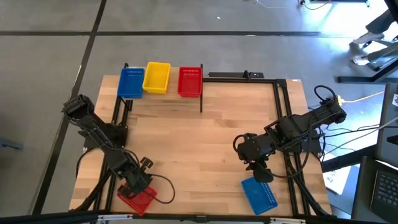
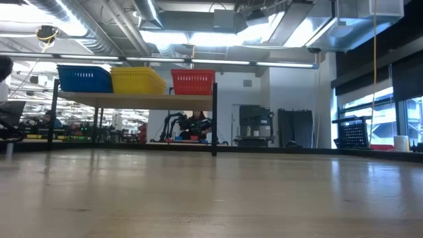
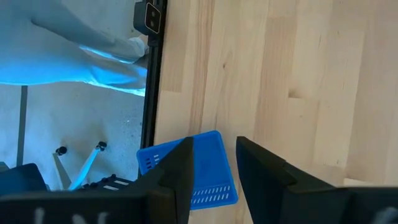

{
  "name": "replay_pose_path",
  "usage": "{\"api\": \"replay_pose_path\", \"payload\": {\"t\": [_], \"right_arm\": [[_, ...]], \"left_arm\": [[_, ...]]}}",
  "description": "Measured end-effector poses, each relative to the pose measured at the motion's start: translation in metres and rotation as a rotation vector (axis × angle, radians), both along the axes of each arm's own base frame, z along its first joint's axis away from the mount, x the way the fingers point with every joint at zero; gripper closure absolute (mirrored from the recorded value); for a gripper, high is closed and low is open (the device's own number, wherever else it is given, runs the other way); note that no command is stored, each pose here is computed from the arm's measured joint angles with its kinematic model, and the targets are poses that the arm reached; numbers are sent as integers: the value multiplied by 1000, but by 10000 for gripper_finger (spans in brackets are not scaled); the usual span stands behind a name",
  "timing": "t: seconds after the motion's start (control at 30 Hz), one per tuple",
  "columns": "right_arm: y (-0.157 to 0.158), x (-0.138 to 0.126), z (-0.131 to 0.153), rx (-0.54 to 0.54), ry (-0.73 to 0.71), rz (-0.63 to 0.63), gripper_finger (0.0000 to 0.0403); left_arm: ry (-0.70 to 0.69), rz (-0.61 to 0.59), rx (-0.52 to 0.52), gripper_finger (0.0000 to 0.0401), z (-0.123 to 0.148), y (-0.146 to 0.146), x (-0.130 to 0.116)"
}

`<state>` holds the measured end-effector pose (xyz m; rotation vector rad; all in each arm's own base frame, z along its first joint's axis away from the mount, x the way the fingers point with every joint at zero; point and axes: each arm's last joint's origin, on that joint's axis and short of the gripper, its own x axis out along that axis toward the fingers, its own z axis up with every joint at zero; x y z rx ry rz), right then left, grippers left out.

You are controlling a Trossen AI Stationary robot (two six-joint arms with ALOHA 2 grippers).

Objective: Stack baskets on shelf by color
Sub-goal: Stack the red bin on top of the red bins on the shelf

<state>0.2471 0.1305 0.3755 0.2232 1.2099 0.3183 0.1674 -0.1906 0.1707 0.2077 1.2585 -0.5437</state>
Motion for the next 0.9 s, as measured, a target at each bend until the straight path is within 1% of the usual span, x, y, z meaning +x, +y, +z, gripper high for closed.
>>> {"api": "replay_pose_path", "payload": {"t": [0.07, 0.17, 0.27, 0.33, 0.4, 0.47, 0.57, 0.7, 0.77, 0.9], "right_arm": [[-1, 0, 0, -15, -7, -12, 286], [-2, 1, 0, -75, -37, -46, 286], [-5, 2, -1, -146, -67, -84, 286], [-7, 3, -1, -197, -90, -109, 286], [-8, 3, -1, -250, -110, -135, 286], [-10, 4, -1, -306, -136, -165, 286], [-13, 5, 0, -387, -177, -210, 286], [-16, 6, 1, -491, -230, -268, 286], [-18, 6, 2, -540, -255, -295, 286], [-21, 7, 4, -647, -309, -353, 286]], "left_arm": [[21, 65, -19, 399, 0, 4, 4], [41, 167, -64, 400, 7, 12, 10], [50, 257, -152, 400, 21, 22, 15], [37, 295, -210, 400, 33, 31, 17], [5, 344, -262, 400, 46, 41, 16], [-37, 421, -318, 400, 61, 52, 15], [-132, 575, -381, 401, 81, 73, 13], [-213, 809, -467, 401, 103, 97, 15], [-261, 897, -494, 401, 115, 107, 20], [-384, 1026, -516, 401, 143, 126, 35]]}}
